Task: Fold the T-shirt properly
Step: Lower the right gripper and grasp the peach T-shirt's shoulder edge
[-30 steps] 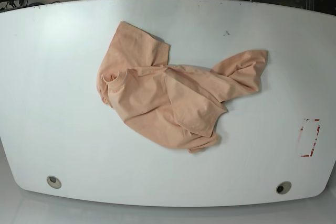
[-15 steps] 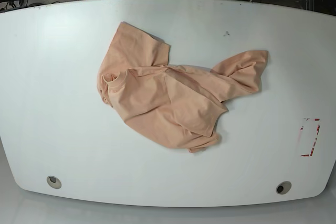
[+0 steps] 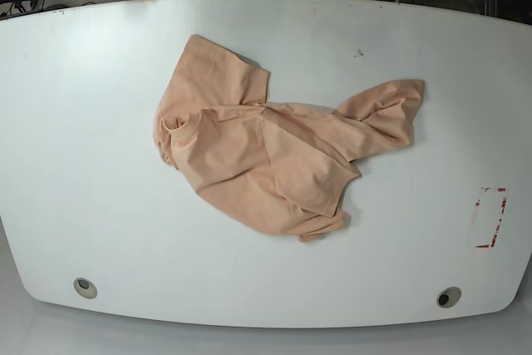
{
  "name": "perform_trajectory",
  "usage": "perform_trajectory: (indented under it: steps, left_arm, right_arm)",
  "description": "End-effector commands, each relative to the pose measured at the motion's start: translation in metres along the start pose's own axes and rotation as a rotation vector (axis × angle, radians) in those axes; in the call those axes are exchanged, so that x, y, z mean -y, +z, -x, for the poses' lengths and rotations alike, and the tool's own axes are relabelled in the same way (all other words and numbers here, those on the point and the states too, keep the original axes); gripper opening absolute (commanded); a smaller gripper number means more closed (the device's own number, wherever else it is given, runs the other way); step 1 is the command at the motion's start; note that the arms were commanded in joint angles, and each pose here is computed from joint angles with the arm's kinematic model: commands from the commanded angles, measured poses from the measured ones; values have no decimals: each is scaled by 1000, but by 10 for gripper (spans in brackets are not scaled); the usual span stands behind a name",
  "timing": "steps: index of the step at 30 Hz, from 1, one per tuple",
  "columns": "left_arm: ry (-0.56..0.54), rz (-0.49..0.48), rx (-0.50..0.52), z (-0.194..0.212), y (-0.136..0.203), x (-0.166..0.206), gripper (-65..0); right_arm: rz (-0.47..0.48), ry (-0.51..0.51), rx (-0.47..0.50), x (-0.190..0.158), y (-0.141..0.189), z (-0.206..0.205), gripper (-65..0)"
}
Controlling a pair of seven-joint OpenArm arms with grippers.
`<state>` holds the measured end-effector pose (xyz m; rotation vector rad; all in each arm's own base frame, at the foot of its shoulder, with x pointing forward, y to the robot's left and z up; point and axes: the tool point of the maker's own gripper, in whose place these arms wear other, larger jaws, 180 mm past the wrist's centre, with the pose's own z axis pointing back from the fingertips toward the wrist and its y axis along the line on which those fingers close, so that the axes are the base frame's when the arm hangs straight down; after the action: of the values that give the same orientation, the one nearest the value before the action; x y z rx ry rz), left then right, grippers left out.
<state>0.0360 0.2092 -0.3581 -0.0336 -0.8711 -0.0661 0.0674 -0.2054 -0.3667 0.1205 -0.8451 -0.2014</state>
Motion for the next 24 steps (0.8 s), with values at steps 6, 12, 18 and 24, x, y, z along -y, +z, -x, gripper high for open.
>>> perform_trajectory:
  steps: [6, 12, 18, 24]
  left_arm:
    - [-8, -2, 115, -30, -17, -1, -265]
    - [16, -20, 140, -35, -21, 0, -133]
    - [29, -32, 187, -47, -31, -1, -133]
    - [28, -34, 191, -47, -32, -2, -133]
  right_arm:
    - [-49, 44, 167, -7, -27, -56, -330]
    - [-111, 85, 194, -21, -60, -89, -241]
    - [-198, 181, 172, -40, -93, -126, -238]
    - [-212, 377, 129, -54, -120, -155, -236]
